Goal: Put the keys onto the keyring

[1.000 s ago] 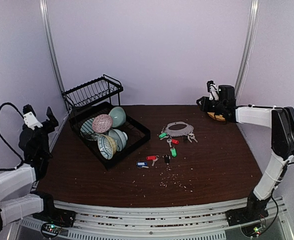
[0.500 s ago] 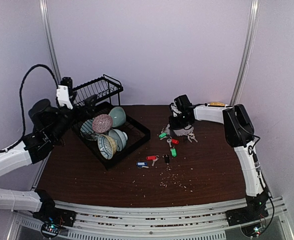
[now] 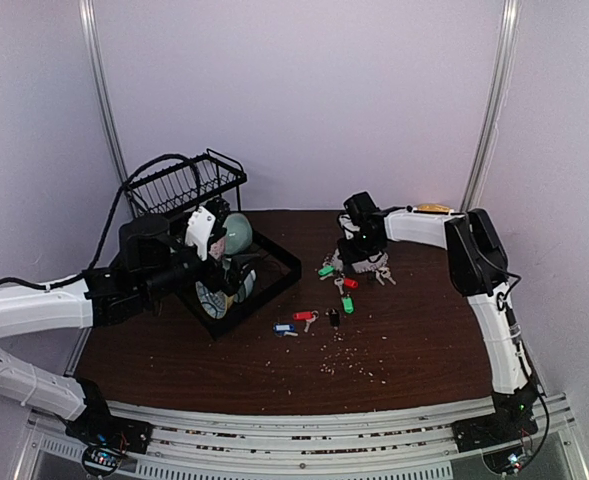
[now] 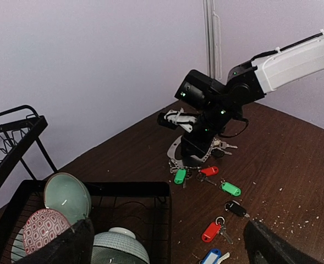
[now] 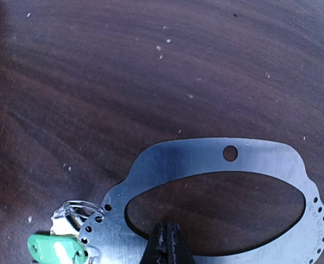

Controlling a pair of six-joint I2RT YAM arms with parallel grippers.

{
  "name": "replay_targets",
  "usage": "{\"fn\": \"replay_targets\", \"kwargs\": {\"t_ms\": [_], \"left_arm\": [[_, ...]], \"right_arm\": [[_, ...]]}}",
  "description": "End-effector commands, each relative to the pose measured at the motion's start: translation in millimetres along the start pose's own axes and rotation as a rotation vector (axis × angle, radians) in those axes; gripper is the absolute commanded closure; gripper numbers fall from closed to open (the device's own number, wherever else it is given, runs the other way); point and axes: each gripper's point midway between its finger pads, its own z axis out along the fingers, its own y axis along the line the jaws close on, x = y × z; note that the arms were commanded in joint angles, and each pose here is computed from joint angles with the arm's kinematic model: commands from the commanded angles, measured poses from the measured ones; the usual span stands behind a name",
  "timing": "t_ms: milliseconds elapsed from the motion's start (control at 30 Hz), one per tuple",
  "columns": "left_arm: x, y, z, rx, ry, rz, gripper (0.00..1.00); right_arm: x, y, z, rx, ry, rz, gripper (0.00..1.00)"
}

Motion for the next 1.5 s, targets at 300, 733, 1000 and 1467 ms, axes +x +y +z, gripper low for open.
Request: {"fn": "replay_targets", "kwargs": {"t_ms": [300,733,1000,1467], "left_arm": [[-8,-25,-7,0.098,-0.005,0.002,0.02],[-10,-46,-20,0.175,-0.027,-0.015,0.02],[-1,-46,-19,0.172,-0.008,-0.027,0.02],[15,-45,-15,0.156,0.020,0.000,0.02]], "right_arm": [[179,42,-59,-0.024,0.423,-0.246,1.00],[198,90,-141,-0.161,0.302,-0.272,1.00],[152,127,-175,-0.356,0.035,-0.004,0.84],[173,128,-118,-0.285,0.130,0.161,0.73]]}}
